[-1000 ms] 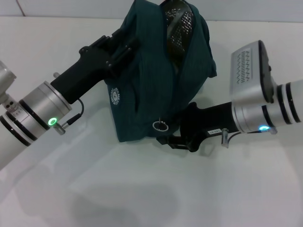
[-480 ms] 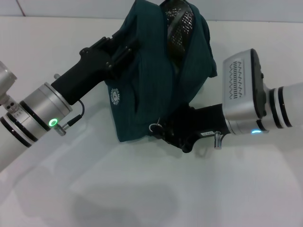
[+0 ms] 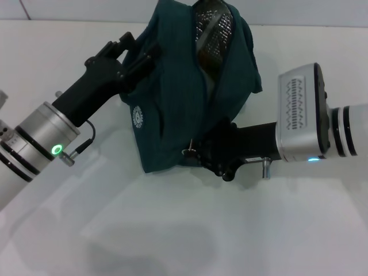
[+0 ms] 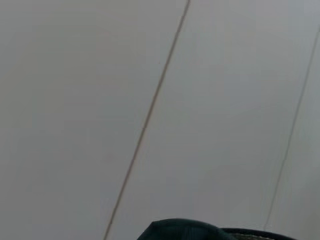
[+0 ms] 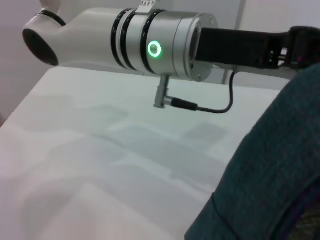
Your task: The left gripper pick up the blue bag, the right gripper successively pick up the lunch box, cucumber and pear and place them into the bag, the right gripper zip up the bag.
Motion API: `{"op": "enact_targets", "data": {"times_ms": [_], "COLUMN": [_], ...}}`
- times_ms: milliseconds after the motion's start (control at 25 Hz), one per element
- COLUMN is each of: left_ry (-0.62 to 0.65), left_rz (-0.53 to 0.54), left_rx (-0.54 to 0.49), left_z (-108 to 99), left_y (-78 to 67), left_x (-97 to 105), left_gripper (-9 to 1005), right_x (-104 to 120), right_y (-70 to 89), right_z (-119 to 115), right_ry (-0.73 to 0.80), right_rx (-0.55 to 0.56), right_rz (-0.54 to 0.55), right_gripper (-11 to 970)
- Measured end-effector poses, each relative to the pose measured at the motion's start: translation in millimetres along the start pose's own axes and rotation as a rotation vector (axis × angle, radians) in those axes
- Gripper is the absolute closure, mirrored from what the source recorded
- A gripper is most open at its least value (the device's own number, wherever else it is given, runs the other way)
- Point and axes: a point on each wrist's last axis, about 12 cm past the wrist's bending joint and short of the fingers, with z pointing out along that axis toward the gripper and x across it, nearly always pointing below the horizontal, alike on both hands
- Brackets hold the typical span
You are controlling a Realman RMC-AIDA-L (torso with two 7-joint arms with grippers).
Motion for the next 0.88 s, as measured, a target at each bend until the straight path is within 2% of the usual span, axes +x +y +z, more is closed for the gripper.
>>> {"op": "enact_targets", "data": {"times_ms": [320, 560, 680, 880], "left_ry": [-0.057, -0.086, -0.121, -0.137], "left_rz": [-0.033, -0.048, -0.054, -0.058], "left_rx": [-0.012, -0.035, -0.016, -0.06], "left_z": [-16, -25, -36, -63], "left_y": [-2.6, -2.6, -7.6, -9.4], "left_x": [-1, 0, -1, 4], "left_gripper": [217, 221, 223, 224], "right_x": [-3, -8, -10, -17], "right_y": [7.2, 10.8, 9.0, 2.9], "right_z": [0, -1, -1, -1], "right_ry": [-0.024, -0.05, -0.059, -0.083], "right_rx": [-0.045, -0.081, -0.07, -0.035], "right_rz": [-0.082, -0.123, -0.141, -0.174], "right_gripper": [919, 927, 929, 929]}}
